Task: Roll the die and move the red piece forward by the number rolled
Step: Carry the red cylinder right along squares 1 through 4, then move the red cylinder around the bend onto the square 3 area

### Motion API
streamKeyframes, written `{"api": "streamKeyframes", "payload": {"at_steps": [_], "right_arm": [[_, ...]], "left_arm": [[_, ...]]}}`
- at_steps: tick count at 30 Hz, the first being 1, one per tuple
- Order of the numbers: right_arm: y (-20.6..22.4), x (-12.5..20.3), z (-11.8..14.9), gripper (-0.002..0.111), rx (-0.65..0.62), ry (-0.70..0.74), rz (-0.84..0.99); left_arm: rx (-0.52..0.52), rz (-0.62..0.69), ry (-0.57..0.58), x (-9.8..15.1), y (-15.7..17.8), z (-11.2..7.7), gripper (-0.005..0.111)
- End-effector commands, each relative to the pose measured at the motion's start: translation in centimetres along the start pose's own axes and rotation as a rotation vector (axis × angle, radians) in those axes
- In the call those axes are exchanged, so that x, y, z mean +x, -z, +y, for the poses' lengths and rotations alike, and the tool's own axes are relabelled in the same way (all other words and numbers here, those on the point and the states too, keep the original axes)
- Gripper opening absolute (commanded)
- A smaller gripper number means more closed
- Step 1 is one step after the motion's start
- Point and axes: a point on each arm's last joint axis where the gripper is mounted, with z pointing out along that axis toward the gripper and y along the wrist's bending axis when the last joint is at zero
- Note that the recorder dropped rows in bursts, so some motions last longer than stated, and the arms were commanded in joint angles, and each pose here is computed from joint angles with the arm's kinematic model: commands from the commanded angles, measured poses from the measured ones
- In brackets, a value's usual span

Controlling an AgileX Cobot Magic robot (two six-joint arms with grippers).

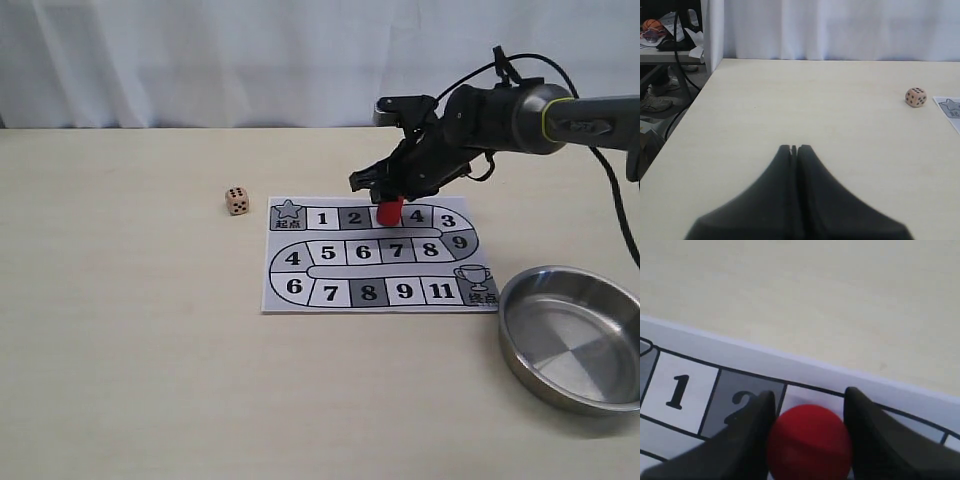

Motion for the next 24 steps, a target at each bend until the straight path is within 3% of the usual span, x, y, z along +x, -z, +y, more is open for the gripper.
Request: {"api": "streamKeyframes", "payload": {"at_steps": [1, 6, 14, 24], "right_arm": [[1.6, -0.7, -1.4, 0.004, 0.02, -0.011, -0.037], [2.6, -1.2, -3.0, 0.004, 0.037, -0.037, -0.051], [0.2, 0.6, -3.3, 0.004, 0.033, -0.046, 0.031], [1.4, -0.1, -3.4, 0.004, 0.041, -0.03, 0.009]], "left_arm": [[0.002, -0.011, 0.008, -0.1, 0.0, 0.0, 0.0], [0.002, -0.011, 0.008, -0.1, 0.0, 0.0, 0.0], [0.002, -0.011, 0.008, -0.1, 0.0, 0.0, 0.0], [0.002, -0.011, 0.008, -0.1, 0.0, 0.0, 0.0]]}}
